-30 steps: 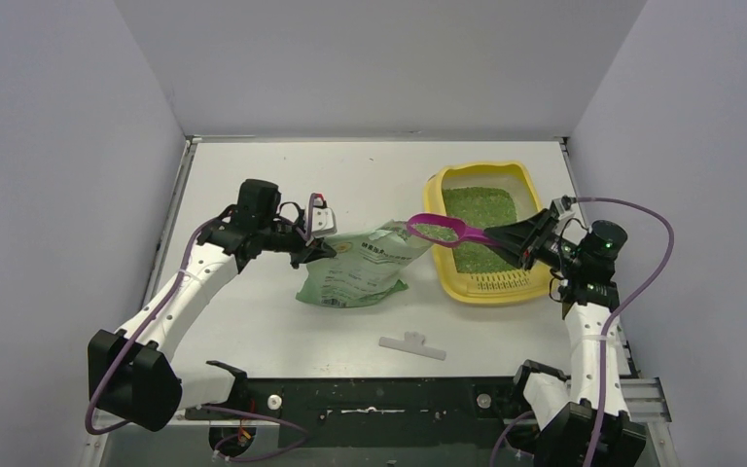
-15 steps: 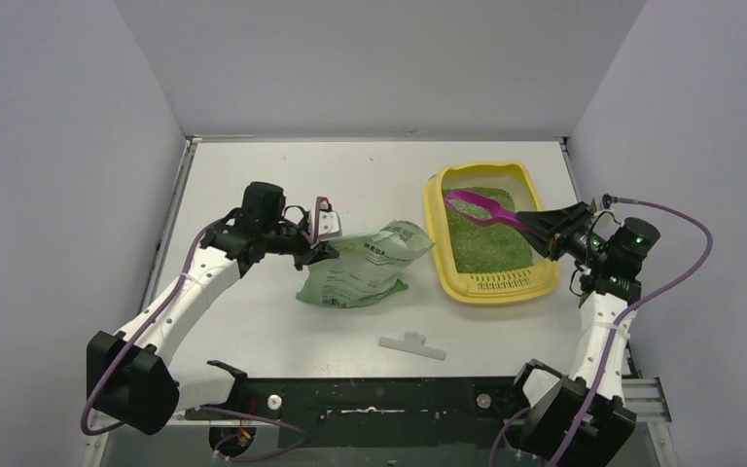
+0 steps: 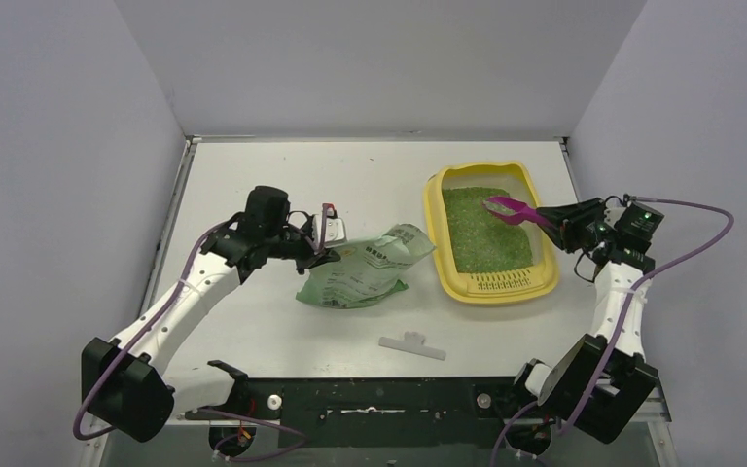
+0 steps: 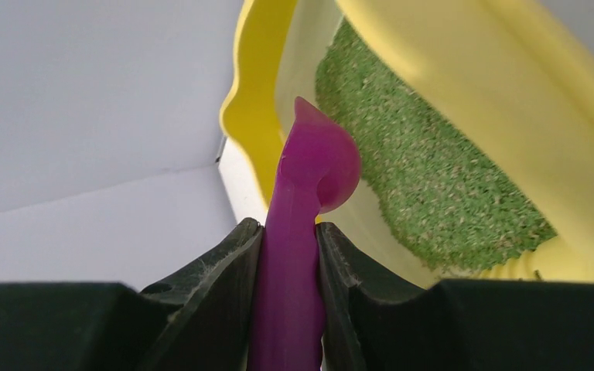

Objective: Fill the litter box with clean litter
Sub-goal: Pour the cat litter into the litter box.

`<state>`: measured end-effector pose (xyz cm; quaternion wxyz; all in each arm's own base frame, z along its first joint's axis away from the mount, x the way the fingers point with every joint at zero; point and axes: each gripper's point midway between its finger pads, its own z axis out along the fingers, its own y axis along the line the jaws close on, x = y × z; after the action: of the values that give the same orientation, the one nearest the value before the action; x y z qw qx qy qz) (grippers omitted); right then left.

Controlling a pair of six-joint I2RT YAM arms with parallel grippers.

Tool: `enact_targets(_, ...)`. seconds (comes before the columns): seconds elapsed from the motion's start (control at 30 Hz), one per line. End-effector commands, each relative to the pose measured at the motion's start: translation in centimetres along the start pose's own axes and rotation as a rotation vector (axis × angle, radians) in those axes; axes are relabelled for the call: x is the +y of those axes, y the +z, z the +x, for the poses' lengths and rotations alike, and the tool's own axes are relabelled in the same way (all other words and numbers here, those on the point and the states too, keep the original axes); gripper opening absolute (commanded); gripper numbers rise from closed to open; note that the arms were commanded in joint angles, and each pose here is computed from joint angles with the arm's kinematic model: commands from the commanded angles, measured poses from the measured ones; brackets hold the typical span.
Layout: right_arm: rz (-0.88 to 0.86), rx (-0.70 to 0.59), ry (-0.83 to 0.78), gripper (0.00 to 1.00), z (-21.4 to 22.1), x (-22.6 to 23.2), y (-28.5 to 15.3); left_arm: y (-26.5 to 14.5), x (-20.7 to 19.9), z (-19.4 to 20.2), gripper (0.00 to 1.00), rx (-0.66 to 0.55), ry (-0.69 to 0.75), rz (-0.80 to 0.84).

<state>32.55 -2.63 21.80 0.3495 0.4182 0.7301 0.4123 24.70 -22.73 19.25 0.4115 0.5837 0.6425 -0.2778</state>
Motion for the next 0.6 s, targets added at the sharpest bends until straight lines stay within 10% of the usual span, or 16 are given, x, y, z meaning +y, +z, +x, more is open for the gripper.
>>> enact_targets(0.0,0.1,-0.099,-0.122,0.0,-2.5,0.4,1.2,-0.7,-0.4,-1.9,0.0,-0.043,0.081,-0.012)
enact_targets(0.57,0.307,-0.177,-0.322,0.0,-2.8,2.2,0.9,-0.7,-0.9,-2.3,0.0,-0.053,0.094,0.005)
